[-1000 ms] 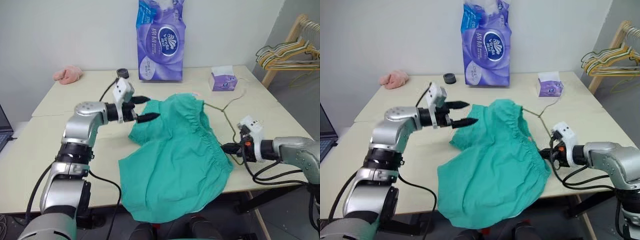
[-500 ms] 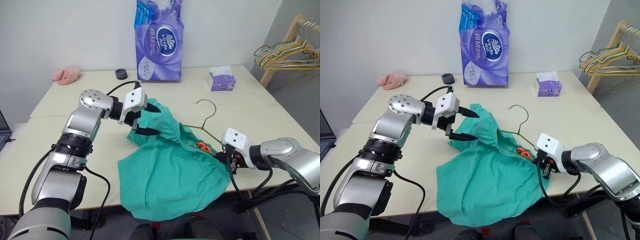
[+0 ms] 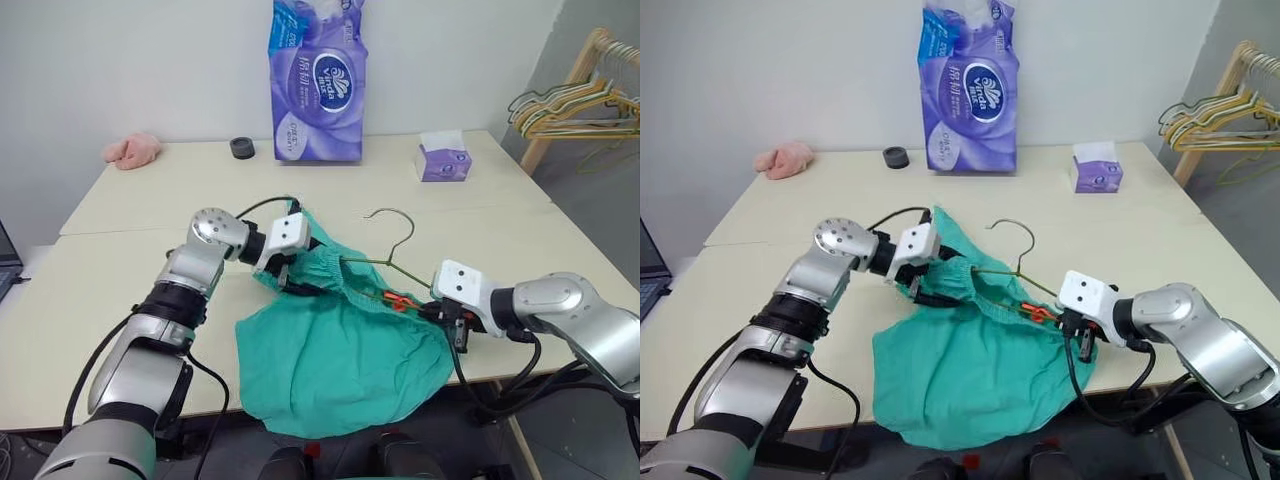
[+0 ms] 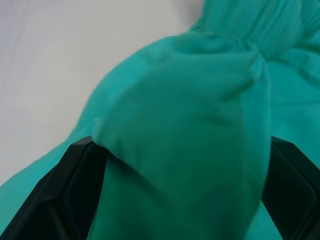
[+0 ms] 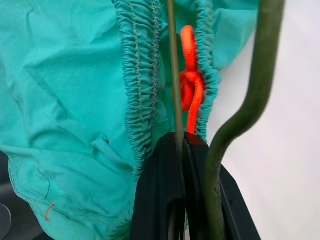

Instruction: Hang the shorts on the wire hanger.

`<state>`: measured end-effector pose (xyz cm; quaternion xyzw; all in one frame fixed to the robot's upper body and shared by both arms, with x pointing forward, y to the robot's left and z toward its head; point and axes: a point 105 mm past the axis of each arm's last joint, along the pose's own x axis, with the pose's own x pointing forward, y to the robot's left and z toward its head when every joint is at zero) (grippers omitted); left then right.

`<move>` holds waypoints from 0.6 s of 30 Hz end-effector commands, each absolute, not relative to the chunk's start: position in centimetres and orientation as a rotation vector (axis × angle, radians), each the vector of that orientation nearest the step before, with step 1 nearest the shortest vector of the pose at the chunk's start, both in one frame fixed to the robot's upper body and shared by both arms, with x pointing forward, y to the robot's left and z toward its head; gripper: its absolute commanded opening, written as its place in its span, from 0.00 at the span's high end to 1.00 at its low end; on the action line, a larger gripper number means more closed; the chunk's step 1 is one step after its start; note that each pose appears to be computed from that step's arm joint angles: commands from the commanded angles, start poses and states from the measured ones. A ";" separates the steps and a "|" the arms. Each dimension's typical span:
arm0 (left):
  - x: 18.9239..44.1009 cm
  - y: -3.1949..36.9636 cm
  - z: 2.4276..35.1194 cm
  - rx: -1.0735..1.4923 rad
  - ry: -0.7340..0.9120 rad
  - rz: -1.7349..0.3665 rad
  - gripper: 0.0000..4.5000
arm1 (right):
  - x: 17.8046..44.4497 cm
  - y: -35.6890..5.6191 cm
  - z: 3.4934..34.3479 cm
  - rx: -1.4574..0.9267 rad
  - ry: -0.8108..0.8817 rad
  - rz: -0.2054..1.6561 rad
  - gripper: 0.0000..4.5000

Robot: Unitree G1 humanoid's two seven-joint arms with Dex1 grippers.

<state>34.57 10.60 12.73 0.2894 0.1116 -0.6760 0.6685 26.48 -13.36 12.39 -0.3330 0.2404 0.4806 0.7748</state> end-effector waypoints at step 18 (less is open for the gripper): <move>34.8 9.4 13.7 0.651 0.204 -1.505 0.97 | 25.7 -11.7 14.0 -0.849 0.372 1.146 1.00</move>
